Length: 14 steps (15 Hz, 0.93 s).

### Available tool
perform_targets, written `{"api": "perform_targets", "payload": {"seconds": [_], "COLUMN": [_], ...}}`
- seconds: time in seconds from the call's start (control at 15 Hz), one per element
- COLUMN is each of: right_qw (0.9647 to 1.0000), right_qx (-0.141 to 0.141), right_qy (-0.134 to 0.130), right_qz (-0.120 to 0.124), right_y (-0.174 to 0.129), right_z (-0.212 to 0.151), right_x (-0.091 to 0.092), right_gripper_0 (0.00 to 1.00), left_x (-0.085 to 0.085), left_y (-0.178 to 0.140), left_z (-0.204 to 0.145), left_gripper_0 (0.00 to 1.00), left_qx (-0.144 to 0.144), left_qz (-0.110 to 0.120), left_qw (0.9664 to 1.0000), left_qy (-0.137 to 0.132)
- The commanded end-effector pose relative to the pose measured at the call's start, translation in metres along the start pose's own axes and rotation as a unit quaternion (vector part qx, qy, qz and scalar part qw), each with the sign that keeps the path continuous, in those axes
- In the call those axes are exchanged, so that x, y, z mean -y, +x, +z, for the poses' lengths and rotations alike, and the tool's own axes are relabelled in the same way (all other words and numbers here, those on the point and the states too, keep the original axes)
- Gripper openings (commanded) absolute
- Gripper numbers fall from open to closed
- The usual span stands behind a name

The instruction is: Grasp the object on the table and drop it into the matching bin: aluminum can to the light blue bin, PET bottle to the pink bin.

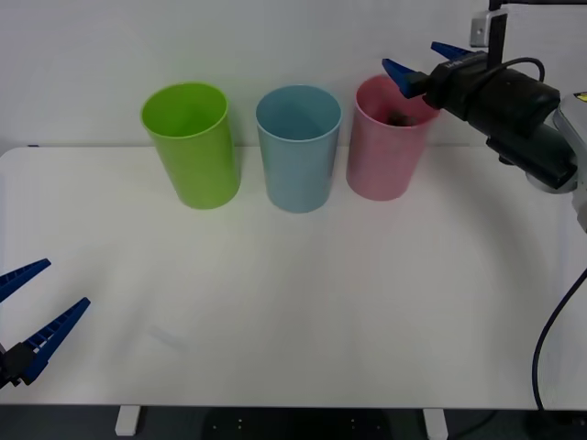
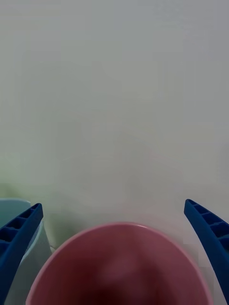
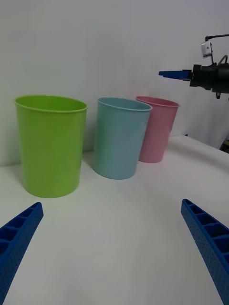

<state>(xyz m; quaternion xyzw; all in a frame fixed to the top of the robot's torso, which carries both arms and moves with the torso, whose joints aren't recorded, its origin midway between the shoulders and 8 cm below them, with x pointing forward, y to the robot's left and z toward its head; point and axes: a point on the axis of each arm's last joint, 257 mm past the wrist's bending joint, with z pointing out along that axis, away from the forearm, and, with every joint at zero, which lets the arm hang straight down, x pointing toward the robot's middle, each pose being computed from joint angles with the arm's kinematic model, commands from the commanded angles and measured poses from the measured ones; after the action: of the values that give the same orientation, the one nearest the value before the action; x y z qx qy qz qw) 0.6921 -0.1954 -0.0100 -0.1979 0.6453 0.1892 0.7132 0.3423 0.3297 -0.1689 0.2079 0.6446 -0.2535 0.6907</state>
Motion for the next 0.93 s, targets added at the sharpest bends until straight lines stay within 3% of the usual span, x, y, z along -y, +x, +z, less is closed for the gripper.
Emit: {"api": "perform_targets", "payload": {"seconds": [0.07, 0.47, 0.93], "right_qw": [0.9999, 0.9993, 0.9979], "right_qx": [0.009, 0.028, 0.021], "right_qy": [-0.008, -0.026, -0.061], "right_qz": [0.002, -0.003, 0.004], "right_y": [0.001, 0.008, 0.026], "right_z": [-0.011, -0.064, -0.138], "right_x": [-0.006, -0.025, -0.057], "right_gripper_0": [1.00, 1.00, 1.00], "left_x": [0.000, 0.000, 0.000], "left_y": [0.000, 0.000, 0.000], "left_z": [0.000, 0.000, 0.000], "left_gripper_0": [1.00, 1.00, 1.00], "left_qx": [0.000, 0.000, 0.000], "left_qz": [0.000, 0.000, 0.000], "left_qw": [1.0000, 1.0000, 1.0000], "left_qy": [0.000, 0.000, 0.000]}}
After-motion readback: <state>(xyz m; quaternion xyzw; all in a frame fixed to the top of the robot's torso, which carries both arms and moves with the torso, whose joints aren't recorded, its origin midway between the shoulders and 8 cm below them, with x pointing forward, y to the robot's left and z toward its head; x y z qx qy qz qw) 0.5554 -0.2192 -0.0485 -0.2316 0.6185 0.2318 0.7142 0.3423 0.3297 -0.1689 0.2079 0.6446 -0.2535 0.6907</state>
